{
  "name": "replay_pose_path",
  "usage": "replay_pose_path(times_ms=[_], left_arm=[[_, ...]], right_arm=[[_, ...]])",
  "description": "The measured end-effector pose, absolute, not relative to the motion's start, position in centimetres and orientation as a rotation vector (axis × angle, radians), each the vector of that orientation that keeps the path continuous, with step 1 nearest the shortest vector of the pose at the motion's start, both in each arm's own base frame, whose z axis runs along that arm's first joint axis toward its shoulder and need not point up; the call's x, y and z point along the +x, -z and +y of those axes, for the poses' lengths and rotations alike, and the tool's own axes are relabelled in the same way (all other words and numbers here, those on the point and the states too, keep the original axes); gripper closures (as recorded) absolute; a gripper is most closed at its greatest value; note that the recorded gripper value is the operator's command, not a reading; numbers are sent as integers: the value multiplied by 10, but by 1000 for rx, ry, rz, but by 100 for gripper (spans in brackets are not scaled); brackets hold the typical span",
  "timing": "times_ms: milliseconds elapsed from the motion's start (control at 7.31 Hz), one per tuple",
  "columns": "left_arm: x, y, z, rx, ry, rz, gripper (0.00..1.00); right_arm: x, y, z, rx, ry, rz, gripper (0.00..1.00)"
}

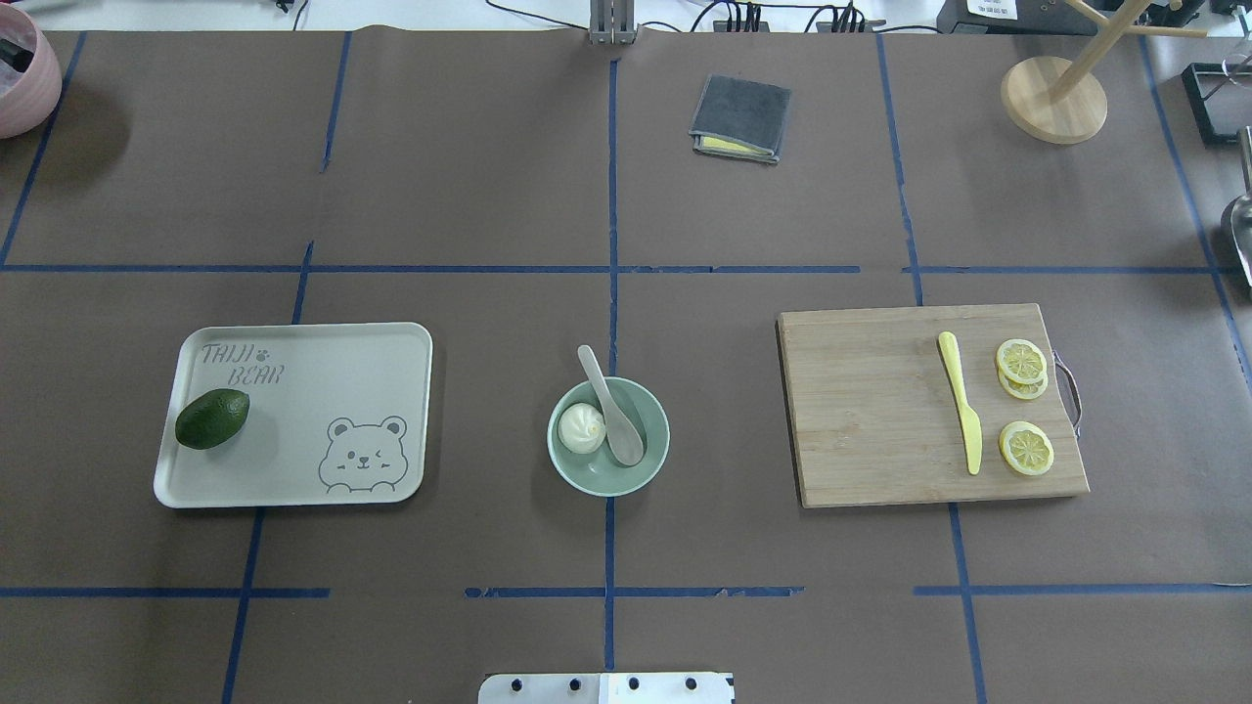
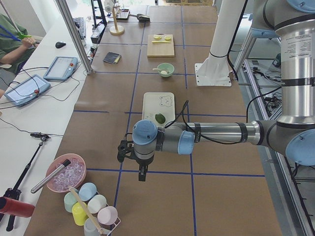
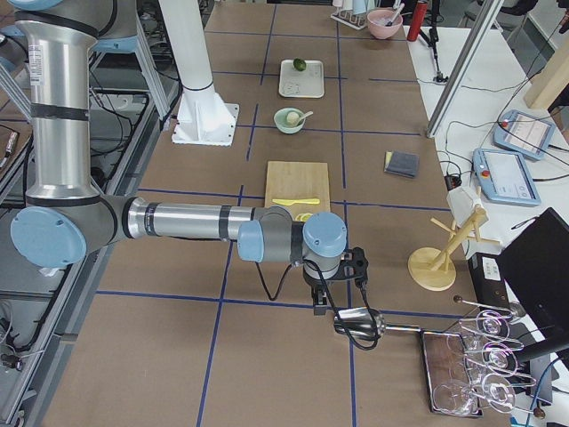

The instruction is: Put spoon and bun in bowl

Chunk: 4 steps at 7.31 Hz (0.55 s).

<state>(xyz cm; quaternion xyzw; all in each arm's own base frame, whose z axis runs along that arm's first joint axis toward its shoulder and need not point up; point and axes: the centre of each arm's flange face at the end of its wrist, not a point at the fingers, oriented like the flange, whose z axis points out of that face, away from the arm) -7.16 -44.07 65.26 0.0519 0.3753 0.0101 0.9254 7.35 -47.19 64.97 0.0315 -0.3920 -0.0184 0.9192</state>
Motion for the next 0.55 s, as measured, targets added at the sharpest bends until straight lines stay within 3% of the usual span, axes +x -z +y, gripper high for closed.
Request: replay_pose_path(times_ms=[547], left_arm=[[-72, -652, -441, 108, -22, 771, 0]], right_arm=[[73, -648, -472, 68, 38, -807, 0]])
